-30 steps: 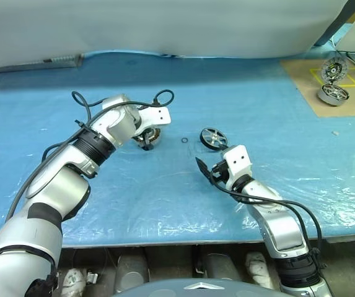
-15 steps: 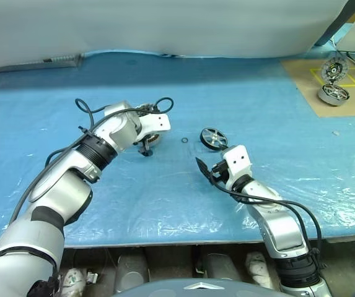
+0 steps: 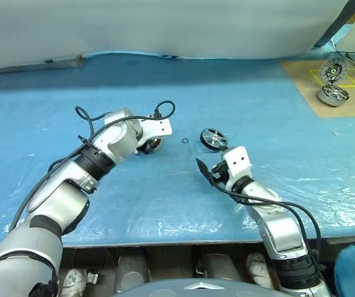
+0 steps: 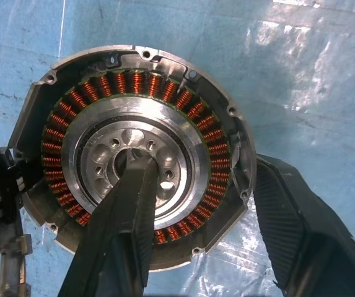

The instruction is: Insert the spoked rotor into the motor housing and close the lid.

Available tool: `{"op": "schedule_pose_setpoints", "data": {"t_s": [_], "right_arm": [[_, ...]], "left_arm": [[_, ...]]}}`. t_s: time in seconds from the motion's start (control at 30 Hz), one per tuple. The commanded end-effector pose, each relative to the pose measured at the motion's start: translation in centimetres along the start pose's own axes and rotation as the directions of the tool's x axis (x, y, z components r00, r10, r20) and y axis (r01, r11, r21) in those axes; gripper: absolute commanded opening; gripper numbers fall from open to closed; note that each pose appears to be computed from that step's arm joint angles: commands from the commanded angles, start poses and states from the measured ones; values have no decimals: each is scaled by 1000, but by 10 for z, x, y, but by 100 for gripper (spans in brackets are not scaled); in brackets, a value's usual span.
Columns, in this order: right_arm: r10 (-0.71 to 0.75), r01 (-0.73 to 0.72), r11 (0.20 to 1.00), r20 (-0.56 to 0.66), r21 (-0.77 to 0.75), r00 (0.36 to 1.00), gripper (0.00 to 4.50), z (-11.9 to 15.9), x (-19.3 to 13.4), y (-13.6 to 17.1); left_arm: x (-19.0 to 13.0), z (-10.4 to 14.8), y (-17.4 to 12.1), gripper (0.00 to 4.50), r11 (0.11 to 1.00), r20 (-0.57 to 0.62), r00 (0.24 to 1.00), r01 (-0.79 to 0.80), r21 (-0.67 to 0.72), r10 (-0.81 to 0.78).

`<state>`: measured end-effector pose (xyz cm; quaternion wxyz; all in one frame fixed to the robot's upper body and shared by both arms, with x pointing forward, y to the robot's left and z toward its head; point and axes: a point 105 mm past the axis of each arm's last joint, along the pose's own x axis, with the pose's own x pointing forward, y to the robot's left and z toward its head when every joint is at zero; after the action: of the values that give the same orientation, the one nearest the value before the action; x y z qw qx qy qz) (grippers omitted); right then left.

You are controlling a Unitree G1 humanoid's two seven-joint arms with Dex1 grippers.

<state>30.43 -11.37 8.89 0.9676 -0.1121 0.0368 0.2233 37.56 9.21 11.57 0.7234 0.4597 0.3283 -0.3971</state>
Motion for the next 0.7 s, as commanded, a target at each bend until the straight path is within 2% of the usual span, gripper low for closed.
{"op": "schedule_pose_setpoints", "data": {"t_s": [0.03, 0.33, 0.5, 0.7], "right_arm": [[-20, 20, 1000, 45, -1, 999, 450, 9, 0, -1], [-34, 32, 999, 45, 29, 998, 450, 4, 0, 8], [-24, 23, 999, 43, 28, 999, 450, 2, 1, 9], [-13, 12, 1000, 42, 17, 999, 450, 2, 2, 5]], "left_arm": [[3, 0, -25, 197, 996, 8, 996, 88, -29, -88], [-8, 0, -60, 197, 983, 14, 987, 162, -87, -161], [-12, 4, -65, 197, 982, 23, 987, 162, -101, -160], [-32, 21, -52, 396, 993, 75, 992, 105, -58, -100]]}}
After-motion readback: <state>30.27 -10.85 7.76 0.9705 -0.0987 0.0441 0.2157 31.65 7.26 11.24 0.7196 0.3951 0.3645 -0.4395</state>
